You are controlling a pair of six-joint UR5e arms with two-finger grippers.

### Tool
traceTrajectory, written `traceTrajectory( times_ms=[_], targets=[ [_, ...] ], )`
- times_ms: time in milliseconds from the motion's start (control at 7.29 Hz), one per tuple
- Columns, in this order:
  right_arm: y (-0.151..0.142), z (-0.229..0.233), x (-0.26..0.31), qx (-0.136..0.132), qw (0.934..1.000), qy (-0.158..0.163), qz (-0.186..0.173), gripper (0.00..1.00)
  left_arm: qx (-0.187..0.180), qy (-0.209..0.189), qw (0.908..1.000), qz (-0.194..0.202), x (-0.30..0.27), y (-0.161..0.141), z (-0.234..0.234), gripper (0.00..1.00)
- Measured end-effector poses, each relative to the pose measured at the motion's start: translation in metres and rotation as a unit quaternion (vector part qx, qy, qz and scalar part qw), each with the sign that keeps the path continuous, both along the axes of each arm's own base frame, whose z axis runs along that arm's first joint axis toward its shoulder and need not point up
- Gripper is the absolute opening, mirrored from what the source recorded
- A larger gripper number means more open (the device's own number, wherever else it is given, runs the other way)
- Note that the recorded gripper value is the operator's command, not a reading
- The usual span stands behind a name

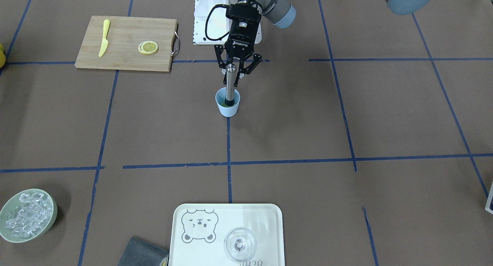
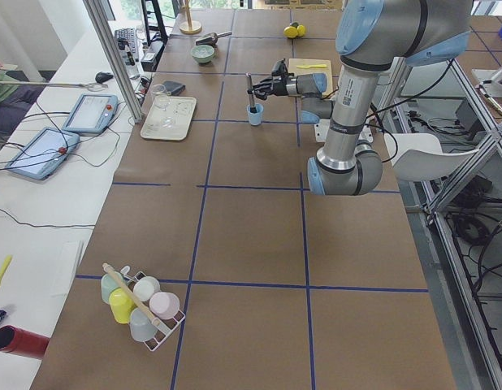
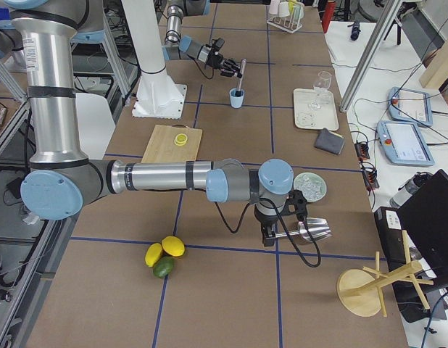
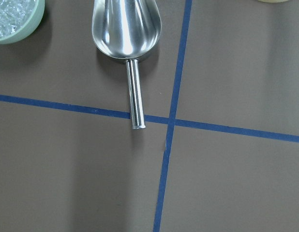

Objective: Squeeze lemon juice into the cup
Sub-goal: 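Press the steel cylinder down into the cup onto the lemon slice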

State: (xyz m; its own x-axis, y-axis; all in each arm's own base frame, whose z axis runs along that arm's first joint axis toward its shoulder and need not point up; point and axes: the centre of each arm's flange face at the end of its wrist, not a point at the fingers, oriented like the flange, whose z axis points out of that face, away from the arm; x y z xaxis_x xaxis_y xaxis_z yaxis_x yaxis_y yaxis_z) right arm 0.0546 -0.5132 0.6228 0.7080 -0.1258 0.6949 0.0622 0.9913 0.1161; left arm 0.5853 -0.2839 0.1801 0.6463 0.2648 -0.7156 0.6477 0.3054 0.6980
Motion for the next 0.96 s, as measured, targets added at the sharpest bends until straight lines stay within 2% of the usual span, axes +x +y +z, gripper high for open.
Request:
traceTrajectory(
  times_ms=[412,961],
  targets=[
    [-0.0015,-0.0026,0.0000,0.002,1.0000,0.000,0.000,1.00,-0.001,-0.002,0.9998,0.020,0.0091,0.0034,0.0051,0.00],
    [-0.0042,-0.0062,-0.0001,0.005,1.0000,0.000,0.001,1.00,-0.002,-0.008,0.9997,0.023,0.0135,0.0034,0.0099,0.00]
  ],
)
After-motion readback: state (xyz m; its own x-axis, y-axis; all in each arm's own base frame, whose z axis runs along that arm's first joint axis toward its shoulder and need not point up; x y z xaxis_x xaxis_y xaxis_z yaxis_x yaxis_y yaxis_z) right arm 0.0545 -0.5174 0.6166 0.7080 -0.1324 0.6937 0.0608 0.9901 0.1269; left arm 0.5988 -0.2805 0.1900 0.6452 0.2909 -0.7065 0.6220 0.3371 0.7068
